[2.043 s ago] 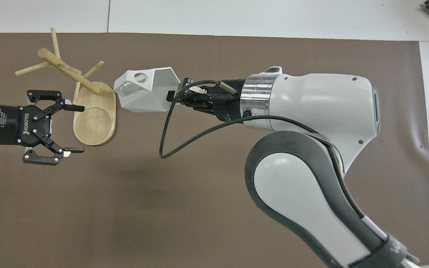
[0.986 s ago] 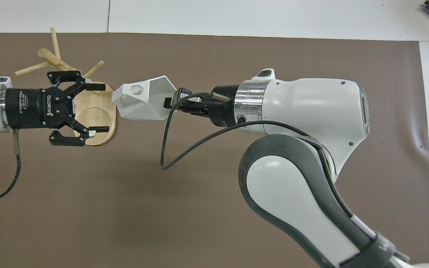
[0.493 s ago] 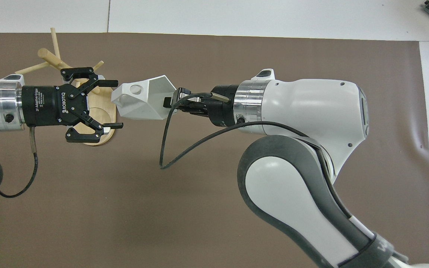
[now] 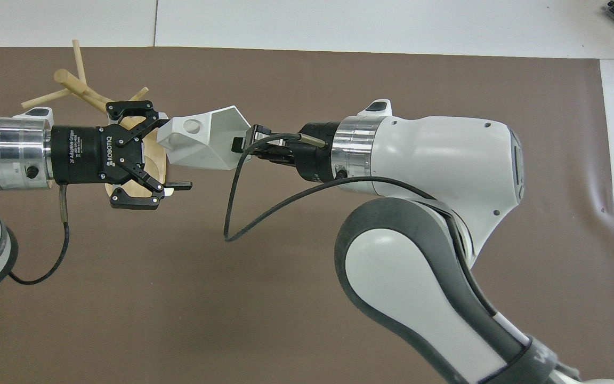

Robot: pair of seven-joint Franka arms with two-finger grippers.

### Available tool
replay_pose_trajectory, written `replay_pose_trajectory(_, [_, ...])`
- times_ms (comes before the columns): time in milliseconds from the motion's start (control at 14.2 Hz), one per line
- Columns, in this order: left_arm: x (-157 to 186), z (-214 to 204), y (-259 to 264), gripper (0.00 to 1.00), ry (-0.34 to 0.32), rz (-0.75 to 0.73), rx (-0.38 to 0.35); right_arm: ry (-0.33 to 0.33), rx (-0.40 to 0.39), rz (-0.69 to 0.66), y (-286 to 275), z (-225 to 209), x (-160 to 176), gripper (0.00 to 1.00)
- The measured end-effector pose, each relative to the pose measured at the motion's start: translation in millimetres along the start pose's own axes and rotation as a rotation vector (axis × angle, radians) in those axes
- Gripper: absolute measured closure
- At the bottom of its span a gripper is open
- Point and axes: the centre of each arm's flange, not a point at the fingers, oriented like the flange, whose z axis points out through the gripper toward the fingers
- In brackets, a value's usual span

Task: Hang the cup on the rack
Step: 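Carry the cup toward the left gripper while the left gripper grasps it, then open the right gripper and withdraw it while the left gripper holds the cup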

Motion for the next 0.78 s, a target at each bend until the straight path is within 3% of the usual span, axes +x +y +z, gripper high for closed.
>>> replay_pose_trajectory(493, [-2.2, 4.0, -1.0, 0.00, 0.001, 0.004, 0.002, -0.002, -0.001, 0.000, 0.5, 1.0, -0.8, 0.96])
replay_pose_trajectory(705, [-2.4, 1.9, 1.2, 0.28, 0.006, 0.014, -0.016, -0.012, -0.004, 0.000, 0.8, 2.3, -2.6, 0.96])
replay_pose_trajectory(775, [-2.4, 2.0, 1.2, 0.28, 0.006, 0.015, -0.015, -0.012, -0.004, 0.000, 0.9, 2.3, -2.6, 0.96])
